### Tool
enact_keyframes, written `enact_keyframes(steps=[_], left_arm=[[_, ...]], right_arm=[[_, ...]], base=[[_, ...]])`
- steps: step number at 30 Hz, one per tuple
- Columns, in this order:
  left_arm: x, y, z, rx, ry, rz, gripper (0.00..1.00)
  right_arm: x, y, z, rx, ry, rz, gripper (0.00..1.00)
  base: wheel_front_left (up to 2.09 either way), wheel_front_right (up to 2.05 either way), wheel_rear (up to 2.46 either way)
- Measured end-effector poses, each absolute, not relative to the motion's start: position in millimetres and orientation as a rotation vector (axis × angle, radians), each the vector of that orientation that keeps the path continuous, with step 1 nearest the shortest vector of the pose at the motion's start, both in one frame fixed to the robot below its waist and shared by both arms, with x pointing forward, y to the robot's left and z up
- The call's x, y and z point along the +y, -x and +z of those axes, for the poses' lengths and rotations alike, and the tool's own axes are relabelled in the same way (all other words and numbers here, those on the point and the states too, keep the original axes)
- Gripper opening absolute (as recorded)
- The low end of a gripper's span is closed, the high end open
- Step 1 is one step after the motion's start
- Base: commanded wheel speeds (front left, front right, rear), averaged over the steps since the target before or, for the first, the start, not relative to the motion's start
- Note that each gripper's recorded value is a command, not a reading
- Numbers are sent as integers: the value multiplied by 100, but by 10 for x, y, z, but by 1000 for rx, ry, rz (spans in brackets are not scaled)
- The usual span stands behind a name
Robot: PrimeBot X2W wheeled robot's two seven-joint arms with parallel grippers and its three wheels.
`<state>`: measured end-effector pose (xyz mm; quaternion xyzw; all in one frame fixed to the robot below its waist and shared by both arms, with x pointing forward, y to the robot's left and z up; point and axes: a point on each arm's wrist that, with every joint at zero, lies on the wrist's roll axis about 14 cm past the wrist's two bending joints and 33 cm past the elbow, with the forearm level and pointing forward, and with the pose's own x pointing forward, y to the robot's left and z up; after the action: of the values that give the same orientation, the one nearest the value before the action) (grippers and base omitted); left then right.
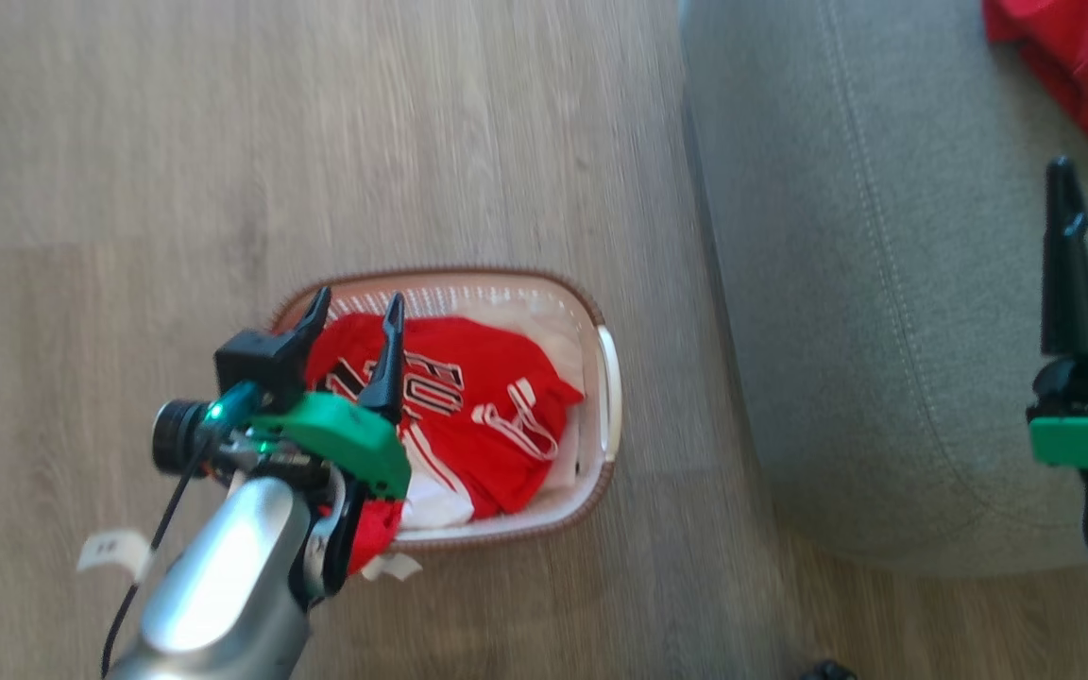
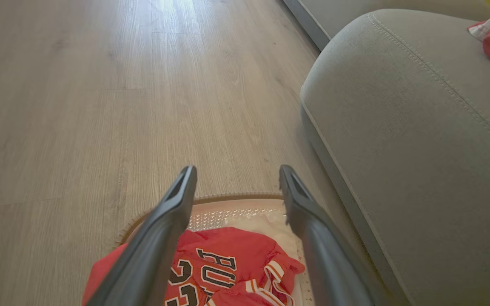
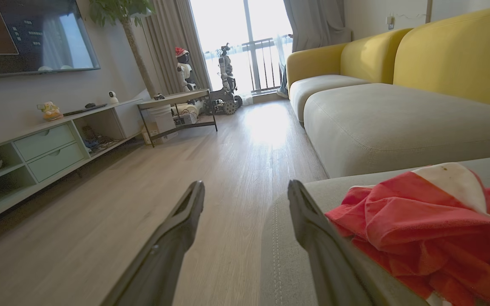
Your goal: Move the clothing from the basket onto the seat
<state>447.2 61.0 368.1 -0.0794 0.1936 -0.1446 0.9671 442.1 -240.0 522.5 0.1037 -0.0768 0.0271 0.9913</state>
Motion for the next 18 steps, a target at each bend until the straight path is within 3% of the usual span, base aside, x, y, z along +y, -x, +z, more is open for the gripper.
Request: enact_keyframes(steps=[9, 18], left_arm=[[391, -4487, 2812, 639, 159, -353, 100], [283, -4218, 2044, 937, 188, -367, 100]], right_arm=[[-2378, -4702, 5090, -150, -203, 71, 100], [-2375, -4884, 5017, -163, -217, 77, 100]], base=[[0, 0, 0], [0, 0, 0]])
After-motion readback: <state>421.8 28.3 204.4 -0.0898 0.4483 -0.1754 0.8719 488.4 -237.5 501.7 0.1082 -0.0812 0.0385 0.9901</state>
